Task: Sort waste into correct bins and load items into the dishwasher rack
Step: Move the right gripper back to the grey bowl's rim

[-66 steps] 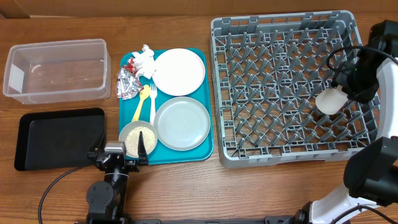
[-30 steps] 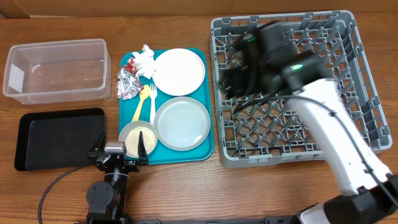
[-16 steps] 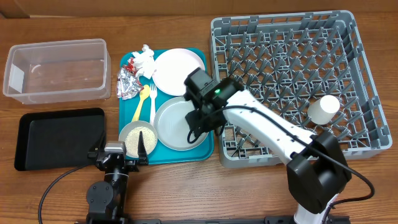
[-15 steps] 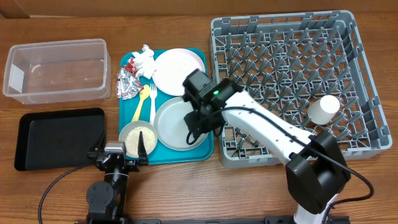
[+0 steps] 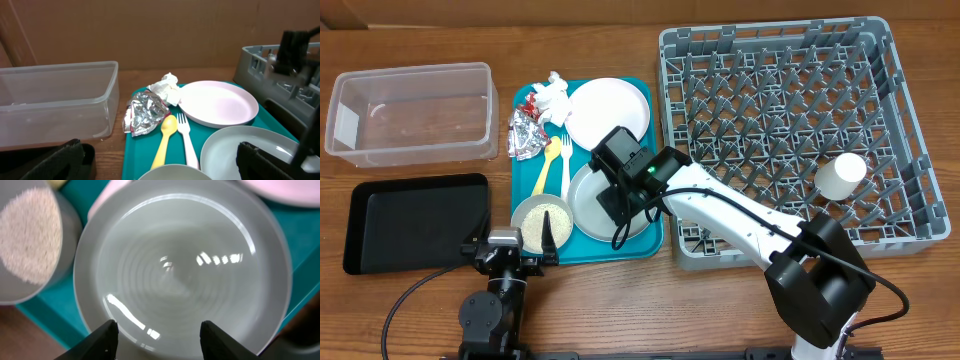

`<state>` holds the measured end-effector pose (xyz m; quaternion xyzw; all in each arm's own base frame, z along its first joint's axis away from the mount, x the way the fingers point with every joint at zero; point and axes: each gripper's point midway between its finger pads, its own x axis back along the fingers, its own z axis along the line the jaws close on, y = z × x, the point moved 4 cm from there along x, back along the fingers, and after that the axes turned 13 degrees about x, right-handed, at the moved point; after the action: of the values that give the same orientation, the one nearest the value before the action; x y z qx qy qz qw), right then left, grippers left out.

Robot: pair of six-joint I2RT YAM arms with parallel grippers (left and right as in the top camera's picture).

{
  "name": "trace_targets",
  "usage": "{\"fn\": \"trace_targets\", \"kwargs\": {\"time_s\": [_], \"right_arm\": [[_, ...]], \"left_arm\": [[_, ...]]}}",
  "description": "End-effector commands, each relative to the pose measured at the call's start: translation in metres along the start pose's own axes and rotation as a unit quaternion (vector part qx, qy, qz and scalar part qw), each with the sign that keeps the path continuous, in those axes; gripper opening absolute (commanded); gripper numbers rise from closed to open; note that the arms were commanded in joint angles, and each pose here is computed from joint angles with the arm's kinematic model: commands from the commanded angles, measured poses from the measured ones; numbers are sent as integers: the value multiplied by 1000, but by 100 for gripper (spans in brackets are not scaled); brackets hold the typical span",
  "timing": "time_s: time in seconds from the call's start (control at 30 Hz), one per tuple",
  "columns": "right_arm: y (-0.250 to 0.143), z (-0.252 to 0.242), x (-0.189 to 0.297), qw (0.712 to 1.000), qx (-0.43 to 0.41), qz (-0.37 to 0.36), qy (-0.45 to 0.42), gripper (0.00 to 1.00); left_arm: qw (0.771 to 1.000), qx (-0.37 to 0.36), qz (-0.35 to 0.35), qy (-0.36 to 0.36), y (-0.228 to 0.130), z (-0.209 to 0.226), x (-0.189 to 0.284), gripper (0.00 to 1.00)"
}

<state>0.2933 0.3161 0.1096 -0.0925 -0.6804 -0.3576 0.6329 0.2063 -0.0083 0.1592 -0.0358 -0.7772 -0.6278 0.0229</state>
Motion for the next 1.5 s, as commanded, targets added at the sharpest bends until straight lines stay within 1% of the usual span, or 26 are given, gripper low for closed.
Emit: {"fn": "trace_targets", "kwargs": {"time_s": [0.0, 0.1, 0.13, 0.17, 0.23, 0.27, 0.33, 0.47, 0.63, 0.8, 0.97, 1.13, 1.17, 1.27, 1.47], "right_arm": [[7, -15, -3, 999, 25, -20, -36, 56], [12, -20, -2, 998, 26, -31, -43, 56], [11, -21, -2, 998, 24, -30, -41, 58], [10, -19, -3, 999, 24, -27, -35, 63], [2, -13, -3, 1000, 23, -10, -13, 64], [-7, -2, -5, 1000, 26, 10, 13, 66], [-17, 8, -7, 999, 33, 32, 26, 66], [-33, 28, -13, 994, 85, 62, 39, 65], [-37, 47, -23, 988, 138, 53, 47, 65], [-35, 48, -27, 988, 142, 47, 41, 67], [-33, 48, -28, 988, 142, 43, 41, 71], [-30, 51, -29, 988, 141, 35, 51, 70], [-30, 50, -30, 988, 140, 33, 51, 69], [-32, 50, -39, 988, 140, 40, 51, 61], [-43, 48, -59, 987, 136, 68, 55, 59]], "left_arm": [[1000, -4, -3, -1, 0, 0, 0, 100], [1000, -4, -3, -1, 0, 0, 0, 100], [1000, -4, -3, -1, 0, 0, 0, 100], [1000, -4, -3, -1, 0, 0, 0, 100], [1000, -4, -3, -1, 0, 0, 0, 100], [1000, -4, -3, -1, 0, 0, 0, 100], [1000, -4, -3, -1, 0, 0, 0, 100], [1000, -4, -3, -1, 0, 0, 0, 100], [1000, -4, -3, -1, 0, 0, 0, 100], [1000, -4, -3, -1, 0, 0, 0, 100], [1000, -4, -3, -1, 0, 0, 0, 100], [1000, -4, -3, -1, 0, 0, 0, 100], [1000, -4, -3, -1, 0, 0, 0, 100], [1000, -4, -3, -1, 0, 0, 0, 100], [1000, -4, -3, -1, 0, 0, 0, 100]]}}
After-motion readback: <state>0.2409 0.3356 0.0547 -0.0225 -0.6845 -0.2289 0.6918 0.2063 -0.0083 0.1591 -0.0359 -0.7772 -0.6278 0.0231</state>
